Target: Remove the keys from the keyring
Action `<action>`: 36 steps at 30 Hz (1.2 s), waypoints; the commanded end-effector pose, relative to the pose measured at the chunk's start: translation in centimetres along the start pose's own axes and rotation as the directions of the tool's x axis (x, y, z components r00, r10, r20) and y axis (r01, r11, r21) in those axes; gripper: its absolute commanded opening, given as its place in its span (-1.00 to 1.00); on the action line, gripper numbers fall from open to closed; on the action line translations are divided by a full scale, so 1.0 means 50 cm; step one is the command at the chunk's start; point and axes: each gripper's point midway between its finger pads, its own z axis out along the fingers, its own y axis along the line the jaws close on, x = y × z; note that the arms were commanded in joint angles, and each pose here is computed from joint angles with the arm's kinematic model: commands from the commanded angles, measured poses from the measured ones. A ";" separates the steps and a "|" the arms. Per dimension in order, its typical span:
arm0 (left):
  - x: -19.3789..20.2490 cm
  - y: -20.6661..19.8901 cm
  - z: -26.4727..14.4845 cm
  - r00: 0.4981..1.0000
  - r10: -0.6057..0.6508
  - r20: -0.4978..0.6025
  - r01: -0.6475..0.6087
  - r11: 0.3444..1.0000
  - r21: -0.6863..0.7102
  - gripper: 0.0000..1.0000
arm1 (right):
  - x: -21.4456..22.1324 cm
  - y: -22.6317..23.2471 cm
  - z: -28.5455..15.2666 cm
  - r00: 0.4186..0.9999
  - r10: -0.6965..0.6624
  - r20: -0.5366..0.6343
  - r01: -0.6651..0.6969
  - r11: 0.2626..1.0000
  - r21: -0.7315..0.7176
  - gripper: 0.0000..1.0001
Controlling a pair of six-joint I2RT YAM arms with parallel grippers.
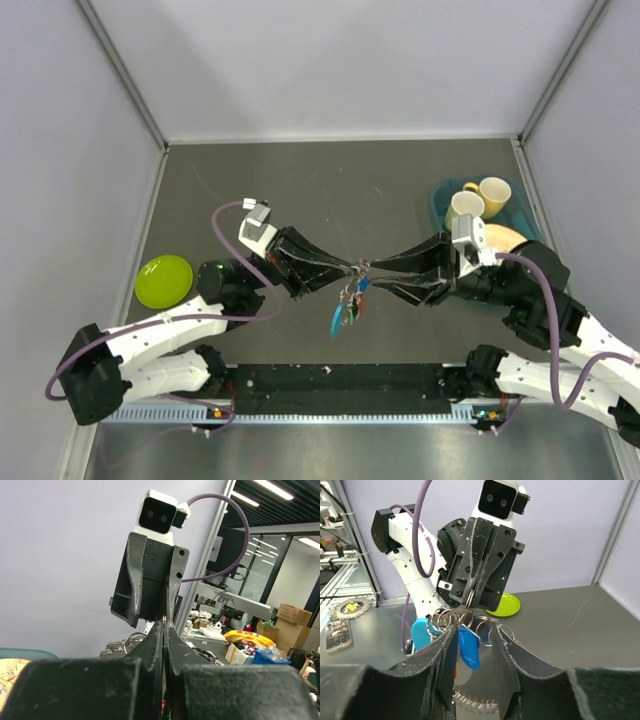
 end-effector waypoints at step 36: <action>-0.063 -0.016 0.014 0.987 0.135 0.084 -0.133 0.991 -0.022 -1.00 | -0.012 -0.004 0.013 0.997 0.068 0.044 -0.069 0.997 0.021 -0.46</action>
